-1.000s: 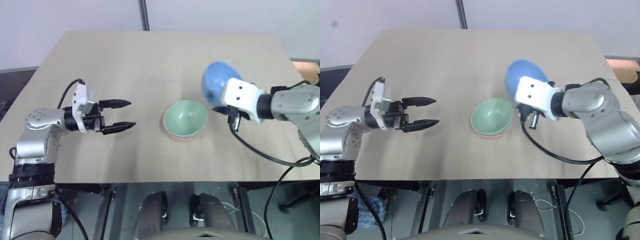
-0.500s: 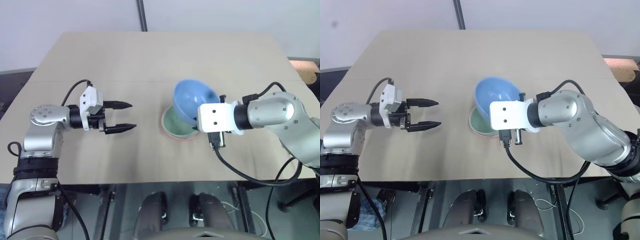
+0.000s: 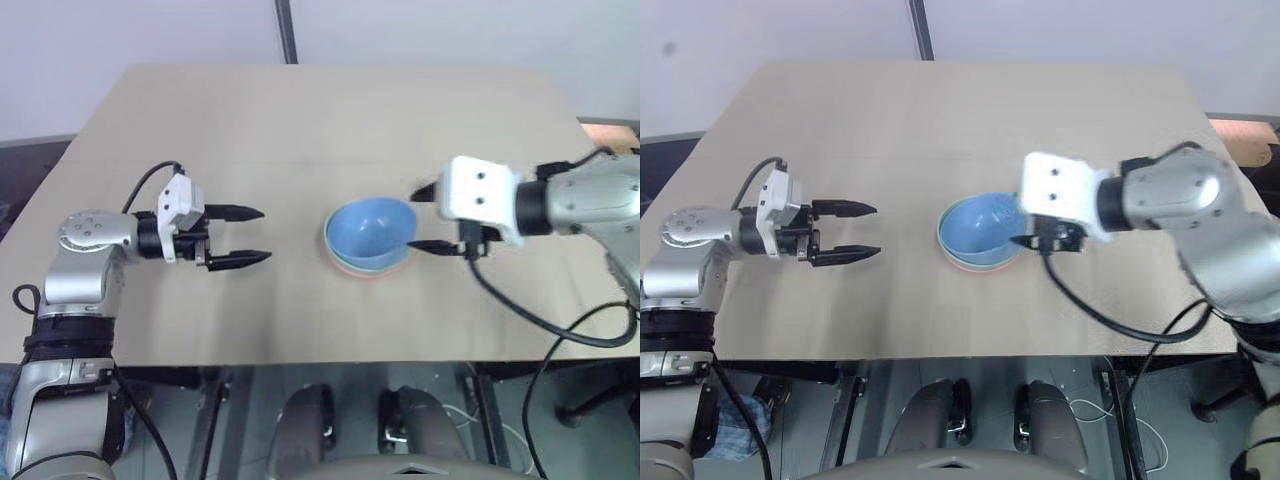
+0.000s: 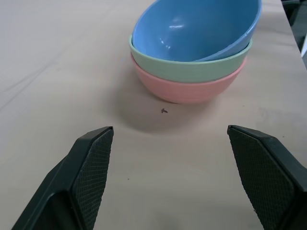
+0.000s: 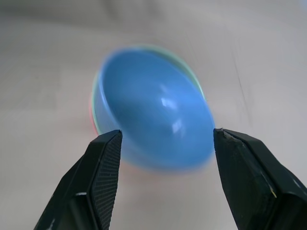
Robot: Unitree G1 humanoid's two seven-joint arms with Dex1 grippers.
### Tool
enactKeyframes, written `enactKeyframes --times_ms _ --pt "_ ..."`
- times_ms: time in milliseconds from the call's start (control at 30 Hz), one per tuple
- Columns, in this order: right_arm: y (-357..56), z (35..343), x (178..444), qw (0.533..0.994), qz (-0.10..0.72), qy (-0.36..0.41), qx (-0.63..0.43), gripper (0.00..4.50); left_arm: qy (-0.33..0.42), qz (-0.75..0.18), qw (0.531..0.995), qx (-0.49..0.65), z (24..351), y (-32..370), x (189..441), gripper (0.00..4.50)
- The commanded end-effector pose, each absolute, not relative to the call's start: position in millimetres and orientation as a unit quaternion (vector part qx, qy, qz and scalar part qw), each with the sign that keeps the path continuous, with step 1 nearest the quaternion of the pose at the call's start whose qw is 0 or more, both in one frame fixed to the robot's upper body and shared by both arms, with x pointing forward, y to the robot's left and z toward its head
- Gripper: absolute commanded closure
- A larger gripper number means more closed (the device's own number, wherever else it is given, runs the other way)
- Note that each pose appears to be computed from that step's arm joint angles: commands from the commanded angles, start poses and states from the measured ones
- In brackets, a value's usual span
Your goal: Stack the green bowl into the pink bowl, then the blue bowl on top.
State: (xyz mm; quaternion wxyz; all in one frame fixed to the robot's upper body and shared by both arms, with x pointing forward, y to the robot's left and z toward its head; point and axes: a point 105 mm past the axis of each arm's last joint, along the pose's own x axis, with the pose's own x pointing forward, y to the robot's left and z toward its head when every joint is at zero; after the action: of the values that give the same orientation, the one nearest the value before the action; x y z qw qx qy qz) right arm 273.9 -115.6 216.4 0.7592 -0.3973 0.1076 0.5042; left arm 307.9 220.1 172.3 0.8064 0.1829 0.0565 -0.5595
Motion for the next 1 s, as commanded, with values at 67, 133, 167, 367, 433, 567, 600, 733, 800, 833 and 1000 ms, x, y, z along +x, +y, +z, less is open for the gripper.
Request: enactKeyframes --times_ms 67,133,167,367,433,567,600,733,800,833,1000 --pt "-137.3 219.5 258.4 0.776 0.503 0.101 -0.368 1.17 0.032 -0.545 0.817 0.184 189.6 222.5 301.2 0.45" --pt "-144.3 221.2 253.1 0.790 0.508 0.094 -0.331 1.17 0.034 -0.532 0.827 0.179 190.5 224.6 300.3 0.45" --pt "-148.0 223.6 251.3 0.797 0.510 0.085 -0.312 1.17 0.035 -0.526 0.830 0.180 190.7 225.8 300.0 0.45" --pt "-173.0 235.7 249.9 0.830 0.501 0.050 -0.238 1.17 0.030 -0.502 0.846 0.176 191.8 227.0 297.2 0.45" --pt "-176.7 239.5 250.1 0.837 0.503 0.038 -0.211 1.17 0.029 -0.498 0.848 0.180 190.8 227.7 296.2 0.45" --pt "-184.3 239.4 252.1 0.853 0.500 0.008 -0.150 1.17 0.031 -0.495 0.850 0.178 185.7 227.4 293.0 0.45" --pt "-188.3 232.9 253.7 0.857 0.494 0.010 -0.149 1.17 0.032 -0.494 0.850 0.177 183.5 226.9 292.0 0.45" --pt "-201.3 208.7 255.4 0.868 0.476 0.019 -0.139 1.17 0.034 -0.493 0.851 0.177 176.3 225.4 288.1 0.45" --pt "-205.9 203.8 254.9 0.870 0.473 0.021 -0.136 1.17 0.036 -0.491 0.852 0.176 175.7 226.5 286.7 0.45" --pt "-207.7 202.7 254.7 0.871 0.472 0.021 -0.135 1.17 0.037 -0.490 0.853 0.176 175.6 227.1 286.1 0.45" --pt "-212.0 200.8 251.5 0.864 0.484 0.026 -0.137 1.17 0.038 -0.485 0.855 0.179 176.2 230.0 284.2 0.45"
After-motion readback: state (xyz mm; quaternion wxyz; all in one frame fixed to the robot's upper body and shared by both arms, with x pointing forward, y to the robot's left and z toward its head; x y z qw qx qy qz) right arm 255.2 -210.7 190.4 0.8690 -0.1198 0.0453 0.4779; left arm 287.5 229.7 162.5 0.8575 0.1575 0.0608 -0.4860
